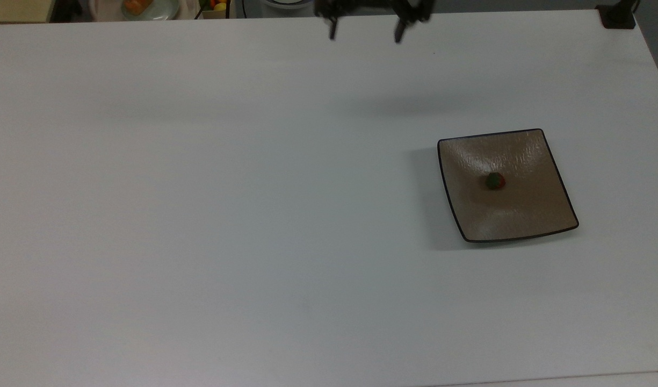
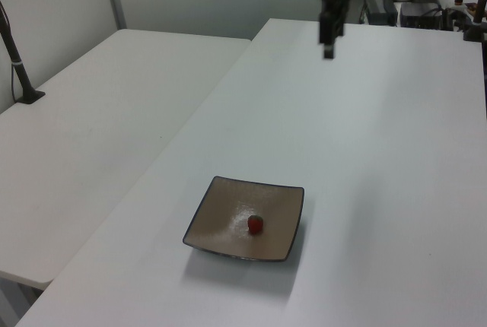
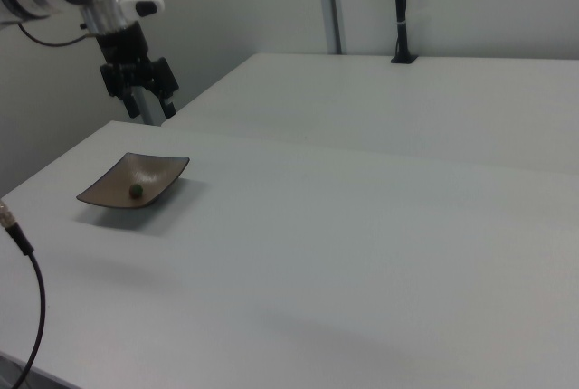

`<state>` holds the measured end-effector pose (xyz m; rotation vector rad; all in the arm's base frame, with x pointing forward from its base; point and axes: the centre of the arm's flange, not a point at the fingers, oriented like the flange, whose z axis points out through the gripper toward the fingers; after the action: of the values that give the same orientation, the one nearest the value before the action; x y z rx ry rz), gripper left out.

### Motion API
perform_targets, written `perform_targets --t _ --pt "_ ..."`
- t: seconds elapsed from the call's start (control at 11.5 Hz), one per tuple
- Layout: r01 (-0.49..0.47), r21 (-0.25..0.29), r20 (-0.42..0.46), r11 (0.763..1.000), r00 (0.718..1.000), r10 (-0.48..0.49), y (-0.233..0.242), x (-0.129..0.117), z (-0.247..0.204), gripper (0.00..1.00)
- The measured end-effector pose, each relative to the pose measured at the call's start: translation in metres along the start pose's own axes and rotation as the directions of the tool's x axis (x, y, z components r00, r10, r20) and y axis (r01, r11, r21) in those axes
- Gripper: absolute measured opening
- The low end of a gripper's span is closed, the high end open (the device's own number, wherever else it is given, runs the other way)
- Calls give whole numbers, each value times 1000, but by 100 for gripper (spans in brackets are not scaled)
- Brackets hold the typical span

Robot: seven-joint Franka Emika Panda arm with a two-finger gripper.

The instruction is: Strawberries on a ceramic plate

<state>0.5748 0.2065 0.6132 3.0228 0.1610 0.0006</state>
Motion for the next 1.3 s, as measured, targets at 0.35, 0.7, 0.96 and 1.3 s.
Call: perform_targets --t 0.35,0.7,0.96,1.3 --pt "-42 39 58 998 997 40 79 -39 -38 100" --pt "40 140 62 989 997 -50 145 -65 -36 100" --pt "66 140 -13 988 998 -65 138 -71 -24 100" --pt "82 139 -42 987 996 -77 129 -67 -16 100"
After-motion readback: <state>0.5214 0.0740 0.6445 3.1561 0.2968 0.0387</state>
